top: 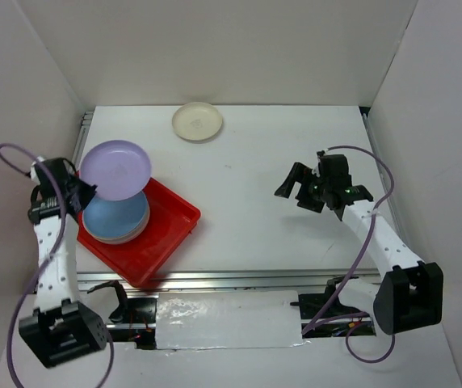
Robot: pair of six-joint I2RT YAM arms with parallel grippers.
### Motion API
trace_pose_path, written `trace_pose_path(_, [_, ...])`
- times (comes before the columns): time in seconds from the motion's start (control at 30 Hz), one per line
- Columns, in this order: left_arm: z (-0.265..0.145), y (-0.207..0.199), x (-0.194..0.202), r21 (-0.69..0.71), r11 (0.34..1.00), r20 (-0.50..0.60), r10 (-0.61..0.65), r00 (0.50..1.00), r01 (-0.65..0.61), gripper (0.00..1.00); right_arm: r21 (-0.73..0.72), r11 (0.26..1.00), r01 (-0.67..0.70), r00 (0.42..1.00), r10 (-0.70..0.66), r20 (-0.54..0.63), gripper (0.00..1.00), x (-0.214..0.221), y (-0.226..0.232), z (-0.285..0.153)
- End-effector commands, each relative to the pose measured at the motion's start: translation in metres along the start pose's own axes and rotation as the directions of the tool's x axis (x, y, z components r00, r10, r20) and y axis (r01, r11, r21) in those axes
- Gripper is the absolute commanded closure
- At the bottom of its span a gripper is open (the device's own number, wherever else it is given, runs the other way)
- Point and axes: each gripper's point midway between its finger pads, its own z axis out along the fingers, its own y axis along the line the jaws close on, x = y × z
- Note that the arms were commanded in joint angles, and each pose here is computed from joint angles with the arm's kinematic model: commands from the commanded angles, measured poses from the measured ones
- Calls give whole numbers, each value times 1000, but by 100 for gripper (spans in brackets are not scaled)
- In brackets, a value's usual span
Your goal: Place the plates into the plastic bin on the countertop
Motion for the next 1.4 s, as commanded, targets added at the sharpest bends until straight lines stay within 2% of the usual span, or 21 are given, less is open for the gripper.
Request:
trace_pose_path(0.0, [-25,17,3,52,993,-3,-102,995,102,100,-78,996,39,999,-39,7,0,-2,15,10])
trace_pose_path(0.1, [-29,59,1,-71,987,41,-143,989,146,100,-86,995,56,998,-57,-12,0,4,21,14])
trace_pose_path(0.17, [-28,74,1,-98,984,50,-147,988,152,100,-84,994,72,997,-74,-14,0,5,26,15])
trace_pose_path(0.33, [-32,86,2,-117,982,40,-145,989,149,100,-80,993,83,996,-84,-3,0,2,30,13])
trace_pose_path(0.4, [-37,83,1,-97,985,38,-139,989,143,95,-79,993,82,997,-83,-3,0,1,31,13])
trace_pose_path(0.43, [-40,79,0,-79,988,38,-132,991,135,88,-79,993,83,997,-83,0,0,0,31,13])
trace_pose_path(0.5, [-48,75,4,-58,990,29,-125,992,127,44,-80,993,83,997,-83,1,0,-1,33,14])
trace_pose_path(0.53, [-52,73,5,-53,991,32,-122,992,123,13,-80,993,83,997,-84,1,0,-2,34,14])
trace_pose_path(0.57, [-60,70,2,-37,993,56,-111,992,113,1,-78,994,82,997,-83,-3,0,-2,33,16])
trace_pose_path(0.63, [-70,70,5,-40,995,63,-89,994,92,1,-79,992,94,996,-94,2,0,-3,35,16])
trace_pose_path(0.73, [-90,67,0,-42,998,136,-47,990,54,1,-47,995,85,996,-84,15,0,-10,25,15])
trace_pose_path(0.83, [-101,30,-12,123,992,211,-7,977,-19,1,-76,995,59,997,-56,45,0,-17,22,14])
trace_pose_path(0.93, [-81,-35,0,355,932,60,58,997,-76,1,-107,993,52,997,-45,67,0,-19,27,12])
trace_pose_path(1.0, [-58,-87,9,409,902,-14,160,987,-140,1,-125,991,57,997,-49,67,0,-18,30,12])
trace_pose_path(1.03, [-41,-92,-3,298,936,53,181,982,-188,1,-129,990,59,997,-51,65,0,-17,30,11])
trace_pose_path(1.07, [-33,-144,21,329,898,27,300,953,-292,1,-139,988,71,996,-63,62,0,-15,32,9])
trace_pose_path(1.13, [-10,-179,30,299,886,18,367,930,-355,1,-132,988,75,996,-68,56,0,-10,27,8])
trace_pose_path(1.17, [18,-210,33,298,880,-20,394,919,-371,1,-137,987,78,995,-69,70,0,-11,26,3])
trace_pose_path(1.27, [86,-259,25,286,884,-44,399,916,-371,1,-192,978,78,996,-67,66,0,0,29,-4])
trace_pose_path(1.33, [117,-277,26,292,884,-56,398,916,-366,1,-238,968,80,997,-73,37,0,14,30,-6])
trace_pose_path(1.37, [148,-287,23,276,905,-70,353,933,-322,1,-253,965,74,997,-70,24,0,20,29,-4])
